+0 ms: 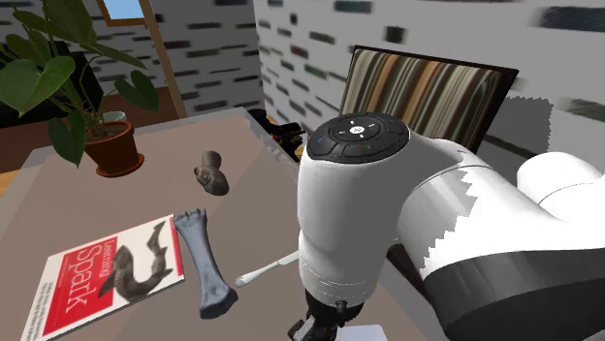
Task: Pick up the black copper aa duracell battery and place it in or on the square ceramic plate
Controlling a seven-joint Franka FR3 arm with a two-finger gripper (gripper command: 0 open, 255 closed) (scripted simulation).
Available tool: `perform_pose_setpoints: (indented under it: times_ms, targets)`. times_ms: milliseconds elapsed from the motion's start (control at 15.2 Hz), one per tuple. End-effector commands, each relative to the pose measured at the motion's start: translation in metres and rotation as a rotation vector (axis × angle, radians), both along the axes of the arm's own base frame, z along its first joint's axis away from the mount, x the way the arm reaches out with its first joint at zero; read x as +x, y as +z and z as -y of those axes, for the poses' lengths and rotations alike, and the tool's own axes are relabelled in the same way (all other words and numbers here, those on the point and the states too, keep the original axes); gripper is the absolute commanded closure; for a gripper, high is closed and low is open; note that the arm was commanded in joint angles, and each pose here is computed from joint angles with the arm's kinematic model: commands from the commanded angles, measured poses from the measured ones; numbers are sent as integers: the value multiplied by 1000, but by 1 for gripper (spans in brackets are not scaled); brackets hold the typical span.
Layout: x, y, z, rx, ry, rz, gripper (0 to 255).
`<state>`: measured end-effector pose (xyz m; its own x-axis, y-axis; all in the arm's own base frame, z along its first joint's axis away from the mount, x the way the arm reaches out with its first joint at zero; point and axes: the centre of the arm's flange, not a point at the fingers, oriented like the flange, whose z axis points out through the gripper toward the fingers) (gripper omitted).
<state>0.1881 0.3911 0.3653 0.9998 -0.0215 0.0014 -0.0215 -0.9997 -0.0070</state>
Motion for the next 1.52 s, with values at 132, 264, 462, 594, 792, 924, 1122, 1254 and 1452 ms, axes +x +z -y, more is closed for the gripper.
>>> perform_pose_setpoints:
  times_ms: [132,264,462,594,792,924,1122,1254,1452]
  targets:
    - [-49,1,-15,0,-2,0,255]
    - [-71,1,-21,0,-2,0,255]
    - [-71,-15,-21,0,-2,0,255]
    - [-71,-25,-21,0,-2,0,255]
    - [-71,-41,-21,0,-2,0,255]
    - [-71,-52,-21,0,-2,0,255]
    - [-71,-68,-21,0,-2,0,255]
    - [-71,-76,-21,0,-2,0,255]
    - [-71,-76,-21,0,-2,0,255]
